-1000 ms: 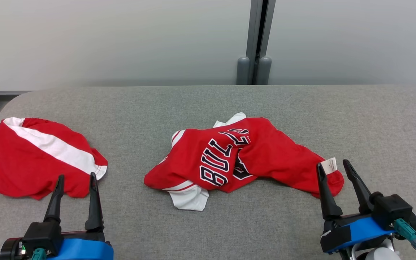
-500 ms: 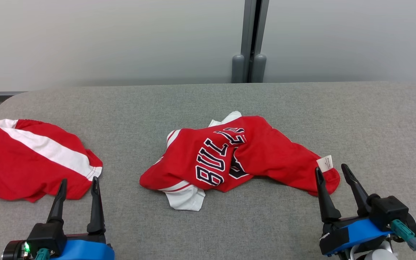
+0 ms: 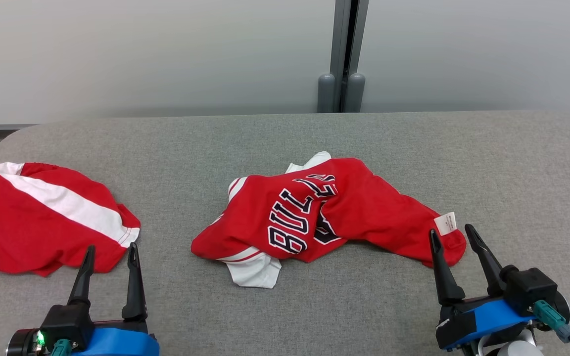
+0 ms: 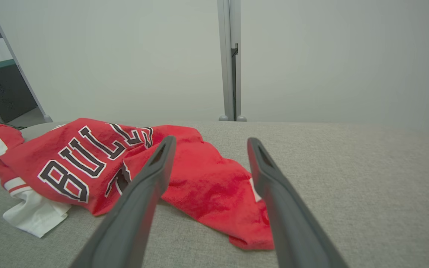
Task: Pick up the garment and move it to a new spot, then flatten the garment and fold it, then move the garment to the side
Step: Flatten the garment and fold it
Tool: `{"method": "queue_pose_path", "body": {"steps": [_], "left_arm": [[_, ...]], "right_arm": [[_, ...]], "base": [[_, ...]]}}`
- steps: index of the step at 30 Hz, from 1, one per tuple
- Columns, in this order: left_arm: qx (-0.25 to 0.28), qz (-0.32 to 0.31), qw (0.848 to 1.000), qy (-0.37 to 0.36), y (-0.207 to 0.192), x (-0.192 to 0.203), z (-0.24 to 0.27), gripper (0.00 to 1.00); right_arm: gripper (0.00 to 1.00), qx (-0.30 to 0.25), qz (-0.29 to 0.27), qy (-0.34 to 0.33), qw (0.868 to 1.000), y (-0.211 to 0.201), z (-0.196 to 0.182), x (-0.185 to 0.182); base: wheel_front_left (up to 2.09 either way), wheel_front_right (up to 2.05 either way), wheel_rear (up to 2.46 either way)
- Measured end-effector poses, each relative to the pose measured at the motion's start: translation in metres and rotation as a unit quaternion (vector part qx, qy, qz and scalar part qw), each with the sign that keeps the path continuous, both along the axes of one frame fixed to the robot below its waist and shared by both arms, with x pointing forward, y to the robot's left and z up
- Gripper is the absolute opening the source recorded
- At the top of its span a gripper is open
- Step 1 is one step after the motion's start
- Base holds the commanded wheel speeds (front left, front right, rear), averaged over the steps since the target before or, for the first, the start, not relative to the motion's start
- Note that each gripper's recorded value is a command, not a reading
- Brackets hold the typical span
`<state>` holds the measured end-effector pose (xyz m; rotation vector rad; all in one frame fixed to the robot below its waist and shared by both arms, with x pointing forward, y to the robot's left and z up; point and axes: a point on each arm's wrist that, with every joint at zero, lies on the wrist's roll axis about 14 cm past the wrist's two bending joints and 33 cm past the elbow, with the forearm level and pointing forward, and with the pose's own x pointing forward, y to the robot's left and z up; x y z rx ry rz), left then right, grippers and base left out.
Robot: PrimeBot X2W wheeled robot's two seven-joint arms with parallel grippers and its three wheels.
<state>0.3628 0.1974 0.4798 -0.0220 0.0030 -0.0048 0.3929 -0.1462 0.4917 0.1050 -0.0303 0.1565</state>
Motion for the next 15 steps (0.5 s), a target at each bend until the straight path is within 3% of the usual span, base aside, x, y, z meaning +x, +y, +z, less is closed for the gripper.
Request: {"method": "queue_pose_path", "body": {"steps": [9,15], "left_arm": [[-0.021,-0.049,0.998,0.030,-0.034,0.009,-0.019,1.00],[-0.036,-0.122,0.987,0.095,-0.082,0.005,-0.059,1.00]], "right_arm": [[1.00,0.000,-0.003,0.003,1.000,-0.002,-0.003,0.006],[1.00,-0.001,-0.013,0.010,1.000,-0.009,-0.008,0.010]], "base": [[0.00,0.00,0.00],[0.00,0.00,0.00]]}}
